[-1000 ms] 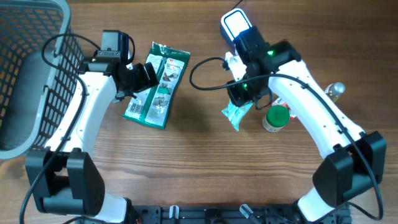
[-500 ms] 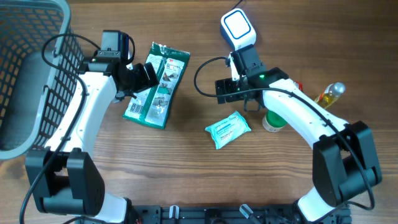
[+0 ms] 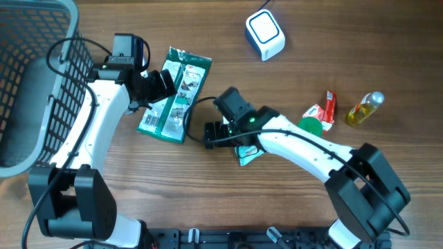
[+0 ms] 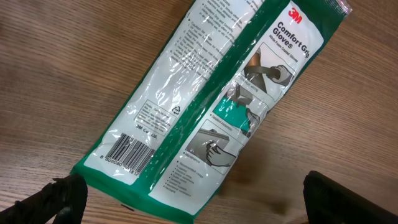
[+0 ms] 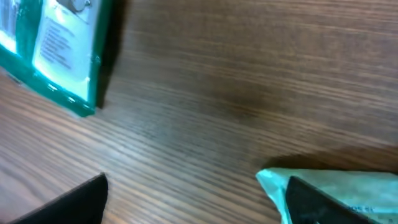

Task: Scan the item barcode
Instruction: 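Move the right gripper left and lower it onto the green glove packet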

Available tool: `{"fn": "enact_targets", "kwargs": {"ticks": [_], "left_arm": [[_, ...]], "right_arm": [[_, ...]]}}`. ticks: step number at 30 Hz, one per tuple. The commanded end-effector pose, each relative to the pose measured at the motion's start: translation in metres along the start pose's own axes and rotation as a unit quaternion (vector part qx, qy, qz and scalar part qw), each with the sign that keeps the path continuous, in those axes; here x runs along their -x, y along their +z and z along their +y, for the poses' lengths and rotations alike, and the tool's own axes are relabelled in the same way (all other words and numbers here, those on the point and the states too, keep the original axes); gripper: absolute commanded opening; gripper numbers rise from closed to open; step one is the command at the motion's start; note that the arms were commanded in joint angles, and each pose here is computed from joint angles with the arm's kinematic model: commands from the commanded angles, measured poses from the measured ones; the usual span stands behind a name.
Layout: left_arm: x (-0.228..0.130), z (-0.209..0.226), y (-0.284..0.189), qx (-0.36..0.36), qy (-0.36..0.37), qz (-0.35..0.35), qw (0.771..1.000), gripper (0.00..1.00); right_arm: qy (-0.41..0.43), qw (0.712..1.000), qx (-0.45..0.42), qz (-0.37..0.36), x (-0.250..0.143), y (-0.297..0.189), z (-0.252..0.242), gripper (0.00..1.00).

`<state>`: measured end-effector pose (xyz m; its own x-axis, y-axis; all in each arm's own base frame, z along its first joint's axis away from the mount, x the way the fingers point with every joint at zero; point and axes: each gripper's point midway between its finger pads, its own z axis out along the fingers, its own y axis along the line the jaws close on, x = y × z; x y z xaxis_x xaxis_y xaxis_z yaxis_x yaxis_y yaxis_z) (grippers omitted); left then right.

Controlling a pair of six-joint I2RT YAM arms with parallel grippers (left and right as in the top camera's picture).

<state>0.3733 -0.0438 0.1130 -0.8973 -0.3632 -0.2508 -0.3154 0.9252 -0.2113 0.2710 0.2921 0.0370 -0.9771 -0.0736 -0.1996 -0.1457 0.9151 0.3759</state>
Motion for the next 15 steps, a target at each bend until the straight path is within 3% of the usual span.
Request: {"fn": "enact_targets", "kwargs": {"ticks": [1, 3, 5, 15], "left_arm": [[0.000, 0.003, 0.003, 0.006, 0.001, 0.002, 1.000, 1.00], [0.000, 0.003, 0.003, 0.006, 0.001, 0.002, 1.000, 1.00], [0.000, 0.003, 0.003, 0.006, 0.001, 0.002, 1.000, 1.00], [0.000, 0.003, 0.003, 0.006, 0.001, 0.002, 1.000, 1.00]], "right_arm": [[0.070, 0.997, -0.036, -0.012, -0.007, 0.015, -0.025, 0.50], [0.080, 0.996, -0.050, -0.009, -0.014, 0.018, -0.035, 0.29], [0.083, 0.994, -0.066, -0.005, -0.018, 0.019, -0.044, 0.24], [0.188, 0.965, -0.181, 0.025, -0.024, -0.011, -0.133, 0.27]]}}
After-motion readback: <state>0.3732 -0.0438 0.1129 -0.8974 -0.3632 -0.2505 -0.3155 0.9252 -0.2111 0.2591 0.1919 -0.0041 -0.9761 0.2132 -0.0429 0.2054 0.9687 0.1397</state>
